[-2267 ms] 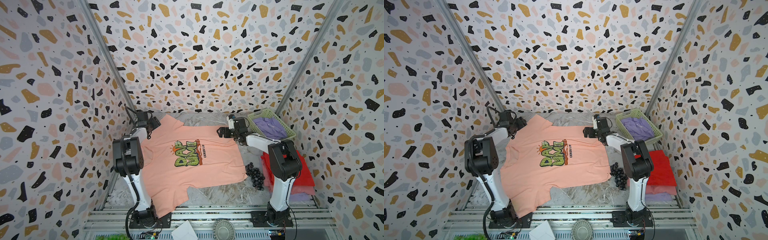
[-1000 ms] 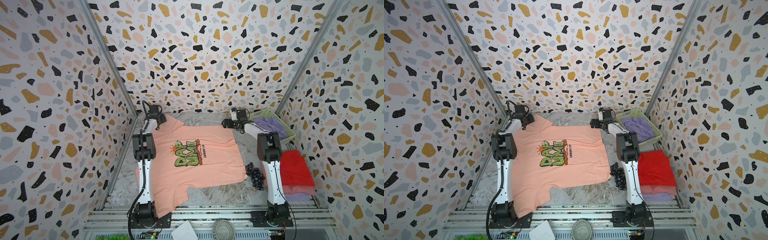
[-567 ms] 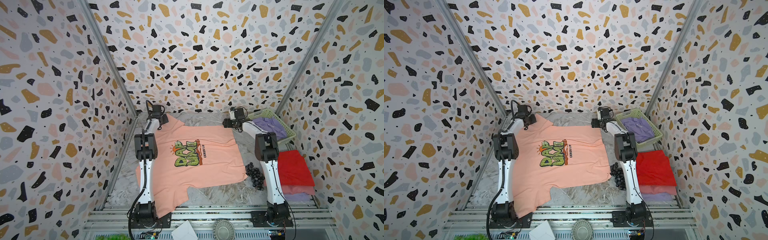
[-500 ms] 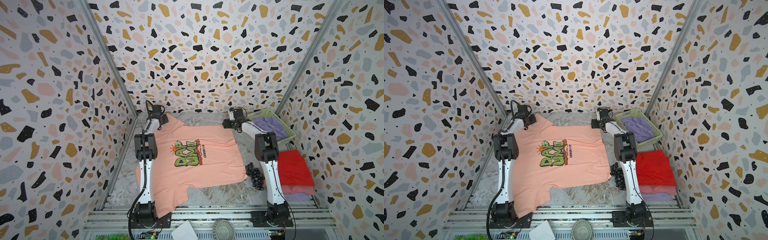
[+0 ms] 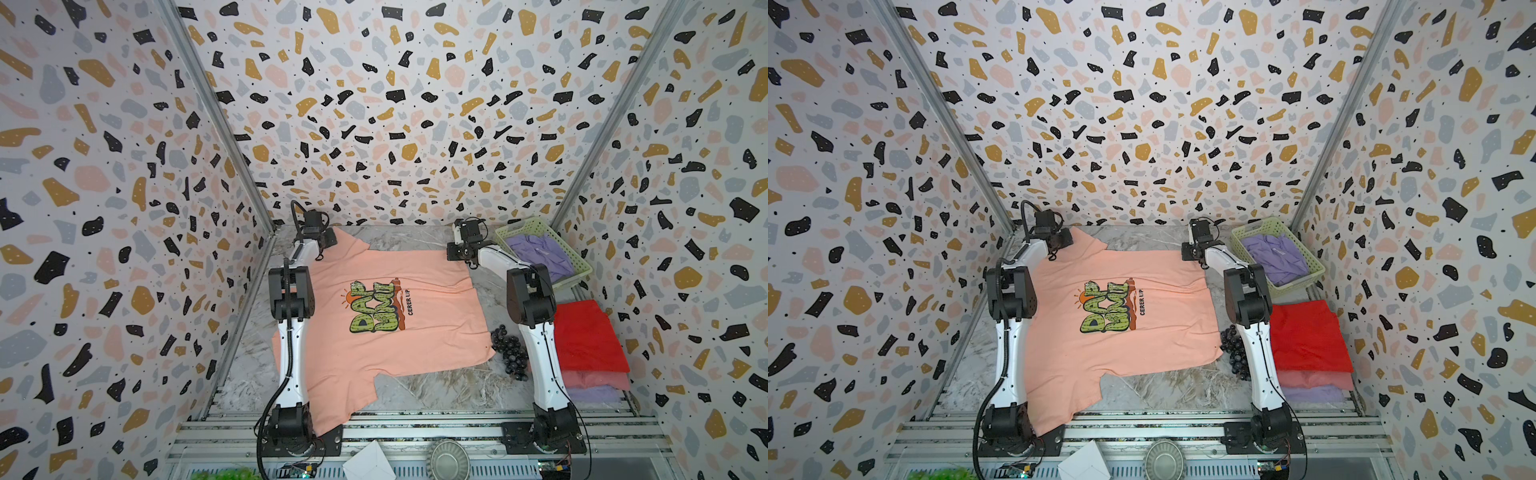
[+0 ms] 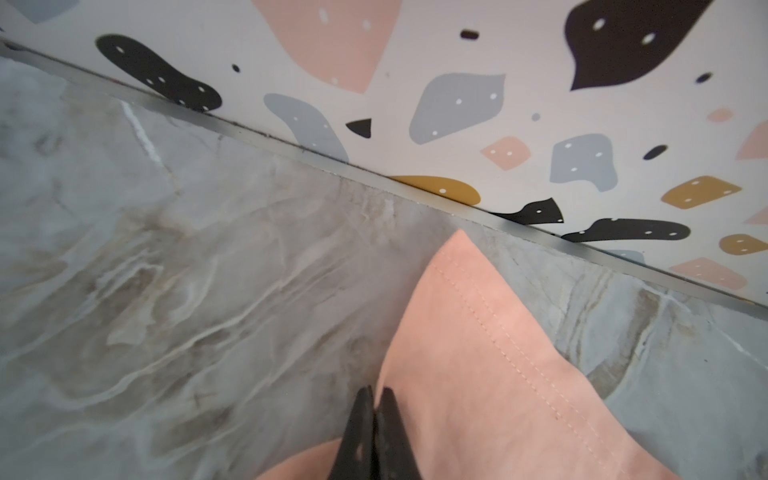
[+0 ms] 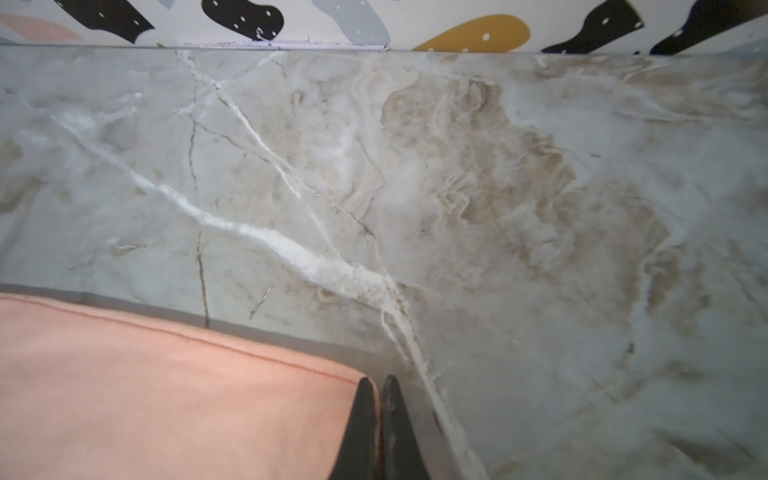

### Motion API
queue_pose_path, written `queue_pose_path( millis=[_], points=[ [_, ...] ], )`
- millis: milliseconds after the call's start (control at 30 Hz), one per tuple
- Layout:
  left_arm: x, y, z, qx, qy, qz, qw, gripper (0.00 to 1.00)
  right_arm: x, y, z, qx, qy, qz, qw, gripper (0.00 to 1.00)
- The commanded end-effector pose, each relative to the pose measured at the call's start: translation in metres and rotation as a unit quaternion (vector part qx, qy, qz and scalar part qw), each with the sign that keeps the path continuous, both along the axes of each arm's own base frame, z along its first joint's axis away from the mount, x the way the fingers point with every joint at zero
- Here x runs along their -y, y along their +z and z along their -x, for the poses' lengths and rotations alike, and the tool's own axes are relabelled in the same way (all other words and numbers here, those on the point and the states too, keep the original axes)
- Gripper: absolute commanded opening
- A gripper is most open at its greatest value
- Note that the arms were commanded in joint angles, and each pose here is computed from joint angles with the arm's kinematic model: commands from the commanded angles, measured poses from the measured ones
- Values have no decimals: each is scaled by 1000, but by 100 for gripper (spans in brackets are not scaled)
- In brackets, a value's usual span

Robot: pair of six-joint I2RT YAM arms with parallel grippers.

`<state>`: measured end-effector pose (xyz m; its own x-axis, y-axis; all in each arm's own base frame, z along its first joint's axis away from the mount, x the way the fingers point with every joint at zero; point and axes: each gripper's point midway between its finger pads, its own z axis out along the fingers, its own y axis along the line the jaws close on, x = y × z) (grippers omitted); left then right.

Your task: Fold and stack the t-shirts

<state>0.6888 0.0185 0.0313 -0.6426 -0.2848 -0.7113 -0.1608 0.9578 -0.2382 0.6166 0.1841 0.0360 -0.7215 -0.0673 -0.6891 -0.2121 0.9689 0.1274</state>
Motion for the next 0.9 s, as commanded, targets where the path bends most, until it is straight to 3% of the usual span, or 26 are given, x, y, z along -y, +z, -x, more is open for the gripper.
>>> queue_pose_path(
  millis=[0, 300, 467, 667, 867],
  points=[
    [9, 42, -6, 50, -23, 10, 998, 0, 0, 44, 1, 36, 9, -3, 999, 0],
    [-5, 99, -5, 124, -33, 14, 992, 0, -4, 80, 13, 75, 59, -9, 995, 0],
    [-8, 117, 8, 129, -38, -2, 991, 0, 2, 91, 21, 82, 61, -9, 995, 0],
    [-17, 133, 35, 117, -31, -28, 992, 0, 7, 102, 31, 91, 71, 4, 993, 0],
    [-25, 153, 80, 105, -8, -50, 993, 0, 12, 105, 49, 92, 83, 12, 992, 0]
  ],
)
